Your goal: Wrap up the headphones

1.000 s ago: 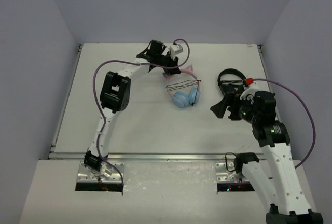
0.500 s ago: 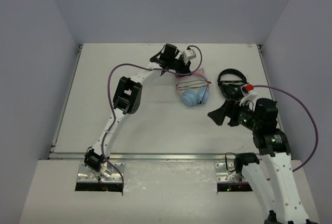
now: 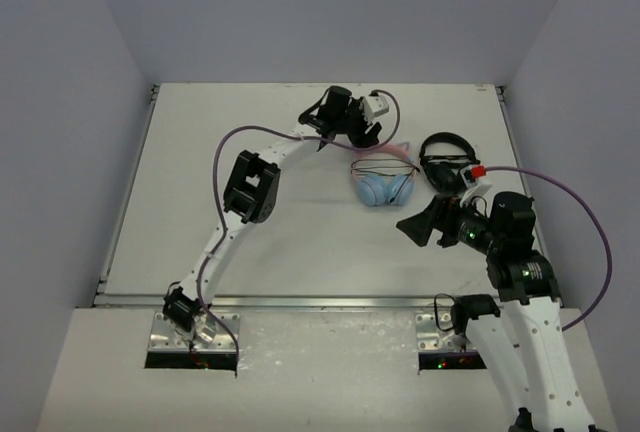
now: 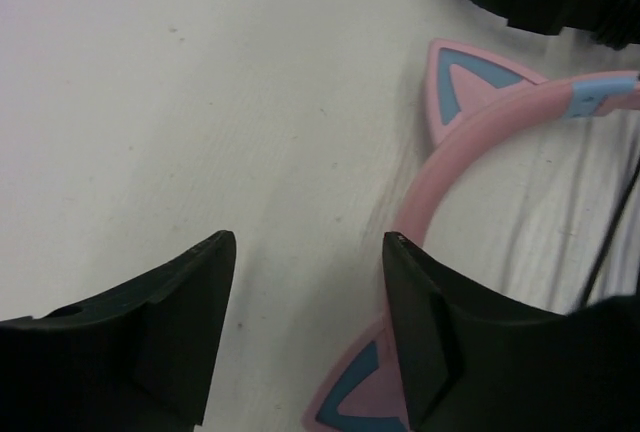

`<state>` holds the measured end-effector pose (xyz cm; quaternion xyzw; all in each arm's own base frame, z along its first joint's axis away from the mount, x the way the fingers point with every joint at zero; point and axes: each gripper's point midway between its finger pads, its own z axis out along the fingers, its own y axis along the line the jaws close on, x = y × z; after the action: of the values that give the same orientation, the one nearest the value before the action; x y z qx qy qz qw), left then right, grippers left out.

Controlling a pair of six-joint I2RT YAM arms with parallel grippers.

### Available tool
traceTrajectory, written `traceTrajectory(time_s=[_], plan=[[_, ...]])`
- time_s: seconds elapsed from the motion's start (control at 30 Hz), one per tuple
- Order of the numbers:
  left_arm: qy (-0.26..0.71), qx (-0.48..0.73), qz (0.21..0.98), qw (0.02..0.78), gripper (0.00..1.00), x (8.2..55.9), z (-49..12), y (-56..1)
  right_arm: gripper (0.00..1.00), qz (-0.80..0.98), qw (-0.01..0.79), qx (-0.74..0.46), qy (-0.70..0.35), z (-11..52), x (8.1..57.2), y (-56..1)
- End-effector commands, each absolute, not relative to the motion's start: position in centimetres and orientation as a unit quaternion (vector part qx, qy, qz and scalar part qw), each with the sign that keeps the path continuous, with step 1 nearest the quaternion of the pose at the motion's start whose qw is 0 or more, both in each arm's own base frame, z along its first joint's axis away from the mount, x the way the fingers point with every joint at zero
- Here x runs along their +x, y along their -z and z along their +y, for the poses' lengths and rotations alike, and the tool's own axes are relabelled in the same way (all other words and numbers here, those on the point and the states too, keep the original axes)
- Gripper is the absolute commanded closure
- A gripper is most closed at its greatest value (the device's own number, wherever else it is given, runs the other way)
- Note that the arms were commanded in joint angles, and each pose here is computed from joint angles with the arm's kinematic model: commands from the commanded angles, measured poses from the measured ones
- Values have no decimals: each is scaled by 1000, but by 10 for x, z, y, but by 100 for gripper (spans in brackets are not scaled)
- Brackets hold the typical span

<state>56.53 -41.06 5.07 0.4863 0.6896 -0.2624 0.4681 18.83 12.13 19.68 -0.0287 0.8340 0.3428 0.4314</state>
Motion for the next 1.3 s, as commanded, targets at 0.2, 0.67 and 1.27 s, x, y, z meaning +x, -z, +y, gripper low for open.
traceTrajectory(time_s=[0.2, 0.67, 1.27], plan=[[202, 367, 650, 634, 0, 591, -380, -240, 1, 824, 452, -43, -340, 122, 198, -202], [25, -158, 758, 632, 0, 441, -112, -345, 1, 869, 478, 16, -125, 51, 229, -212], [-33, -177, 737, 651, 0, 240, 4, -268, 1, 840, 540, -34, -51, 40, 202, -222]])
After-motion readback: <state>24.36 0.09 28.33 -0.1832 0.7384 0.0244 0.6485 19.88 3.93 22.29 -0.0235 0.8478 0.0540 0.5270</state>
